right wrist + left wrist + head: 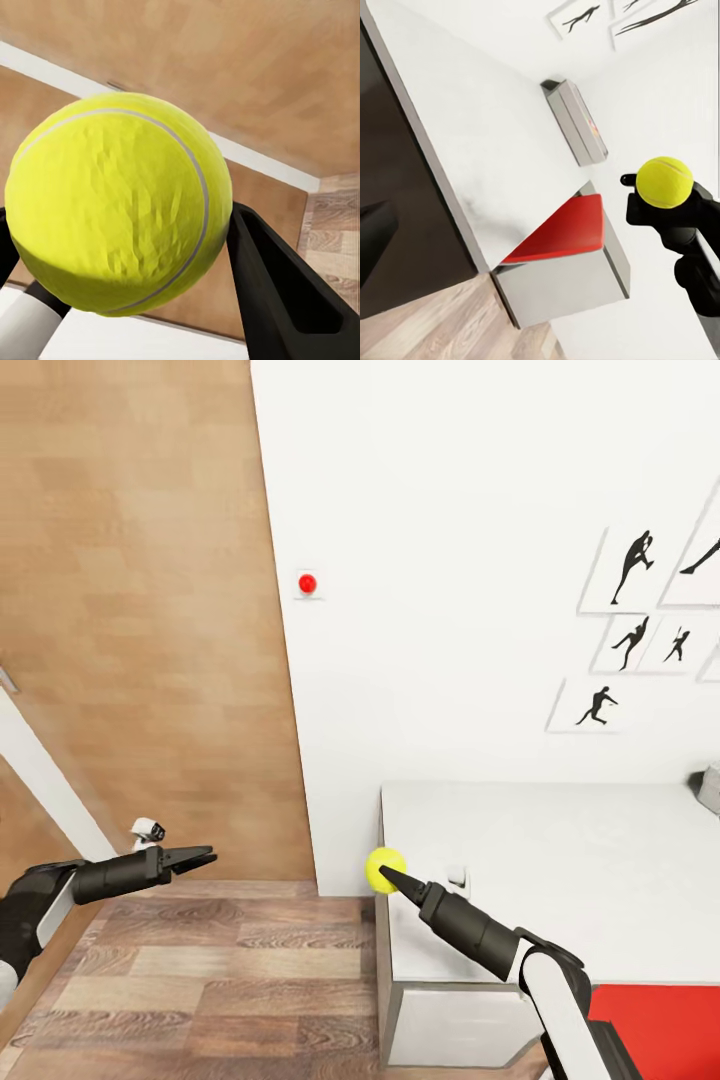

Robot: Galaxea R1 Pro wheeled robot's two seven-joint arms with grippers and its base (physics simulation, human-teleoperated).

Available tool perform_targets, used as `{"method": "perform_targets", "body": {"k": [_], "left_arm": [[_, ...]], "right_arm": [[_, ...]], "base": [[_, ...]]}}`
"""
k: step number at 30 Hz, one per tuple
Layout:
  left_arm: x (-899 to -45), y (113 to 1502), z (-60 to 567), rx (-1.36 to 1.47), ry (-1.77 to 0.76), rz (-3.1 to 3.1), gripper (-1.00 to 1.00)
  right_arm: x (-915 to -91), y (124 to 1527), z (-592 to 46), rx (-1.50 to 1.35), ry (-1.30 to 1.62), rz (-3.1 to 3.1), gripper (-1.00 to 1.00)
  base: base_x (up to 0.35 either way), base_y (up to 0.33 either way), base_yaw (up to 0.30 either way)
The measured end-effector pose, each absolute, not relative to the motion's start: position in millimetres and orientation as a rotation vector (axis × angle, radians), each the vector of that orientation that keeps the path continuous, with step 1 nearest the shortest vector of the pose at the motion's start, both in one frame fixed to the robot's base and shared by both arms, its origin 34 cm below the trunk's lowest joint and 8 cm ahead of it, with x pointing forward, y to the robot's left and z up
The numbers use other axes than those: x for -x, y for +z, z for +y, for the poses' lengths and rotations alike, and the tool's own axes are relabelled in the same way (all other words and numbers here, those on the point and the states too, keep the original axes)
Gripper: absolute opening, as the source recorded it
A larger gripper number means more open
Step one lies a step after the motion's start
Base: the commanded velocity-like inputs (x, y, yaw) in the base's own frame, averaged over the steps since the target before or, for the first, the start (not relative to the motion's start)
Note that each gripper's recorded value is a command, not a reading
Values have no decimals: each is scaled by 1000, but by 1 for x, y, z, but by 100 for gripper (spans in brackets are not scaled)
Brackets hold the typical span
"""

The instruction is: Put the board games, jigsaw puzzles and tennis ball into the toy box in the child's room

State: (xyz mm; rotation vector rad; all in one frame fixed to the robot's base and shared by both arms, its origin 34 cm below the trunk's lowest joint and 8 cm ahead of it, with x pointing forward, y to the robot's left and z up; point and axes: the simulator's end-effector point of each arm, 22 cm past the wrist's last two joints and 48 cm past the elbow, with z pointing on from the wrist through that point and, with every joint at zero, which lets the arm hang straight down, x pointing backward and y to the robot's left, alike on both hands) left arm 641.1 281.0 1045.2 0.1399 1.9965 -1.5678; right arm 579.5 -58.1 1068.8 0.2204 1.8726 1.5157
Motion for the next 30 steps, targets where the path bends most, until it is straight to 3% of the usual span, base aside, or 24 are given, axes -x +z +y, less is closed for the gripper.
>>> {"method": "perform_targets", "body": {"k": [16,24,30], "left_arm": [[-638,1058,270,-165,-1587,1968,100],[-638,1066,273,-172,-1578,1955,100],[-638,1071,274,-179,-1572,1946,100]], "right_arm": [[-582,1068,-109,-332,1449,1830,-100],[-582,1074,-111,-331,1449,1810,-100],[-581,1079,-110,-322,1452,1800,-100]], "base": [[-91,0,0],[-30,-1,0],[-212,-77,0]]}}
